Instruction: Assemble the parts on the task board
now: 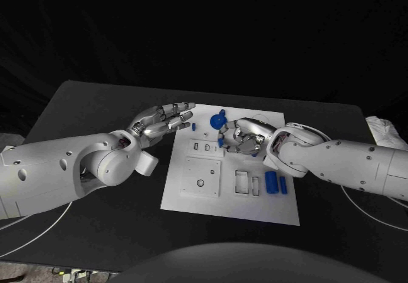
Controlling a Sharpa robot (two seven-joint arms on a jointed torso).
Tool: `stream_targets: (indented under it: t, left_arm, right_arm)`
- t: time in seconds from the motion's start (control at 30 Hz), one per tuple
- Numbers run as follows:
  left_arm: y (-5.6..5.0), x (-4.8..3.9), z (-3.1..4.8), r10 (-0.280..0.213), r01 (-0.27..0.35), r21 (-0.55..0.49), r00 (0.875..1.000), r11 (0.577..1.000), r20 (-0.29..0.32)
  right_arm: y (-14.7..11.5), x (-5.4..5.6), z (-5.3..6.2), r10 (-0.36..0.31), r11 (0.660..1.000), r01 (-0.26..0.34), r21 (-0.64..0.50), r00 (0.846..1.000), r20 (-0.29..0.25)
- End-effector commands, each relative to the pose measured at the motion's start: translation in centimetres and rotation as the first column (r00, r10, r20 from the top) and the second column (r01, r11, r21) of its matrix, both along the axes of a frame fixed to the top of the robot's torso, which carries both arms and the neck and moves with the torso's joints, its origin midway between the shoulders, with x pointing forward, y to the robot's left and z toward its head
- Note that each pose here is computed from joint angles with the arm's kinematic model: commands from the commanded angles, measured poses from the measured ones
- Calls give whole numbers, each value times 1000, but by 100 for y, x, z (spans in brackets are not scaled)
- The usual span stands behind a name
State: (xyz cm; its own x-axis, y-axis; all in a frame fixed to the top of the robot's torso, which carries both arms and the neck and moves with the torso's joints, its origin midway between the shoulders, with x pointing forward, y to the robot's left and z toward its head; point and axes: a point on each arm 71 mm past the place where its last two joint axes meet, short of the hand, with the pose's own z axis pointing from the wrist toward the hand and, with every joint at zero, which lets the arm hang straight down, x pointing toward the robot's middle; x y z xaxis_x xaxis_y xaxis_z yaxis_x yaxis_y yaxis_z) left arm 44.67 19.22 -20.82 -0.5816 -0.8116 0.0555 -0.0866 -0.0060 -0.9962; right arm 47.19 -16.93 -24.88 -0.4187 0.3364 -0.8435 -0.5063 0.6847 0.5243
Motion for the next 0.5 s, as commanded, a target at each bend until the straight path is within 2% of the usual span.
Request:
stream_targets:
  t: [0.03, 0.5]
  left_arm:
    - [-20, -9, 8, -19, 19, -7, 1000, 1000, 1]
    - [-29, -4, -1, -22, 22, -6, 1000, 1000, -2]
  right_arm:
    - [11, -7, 29, 10, 1000, -10, 6, 1000, 26]
    - [22, -11, 24, 21, 999, -21, -26, 1000, 3]
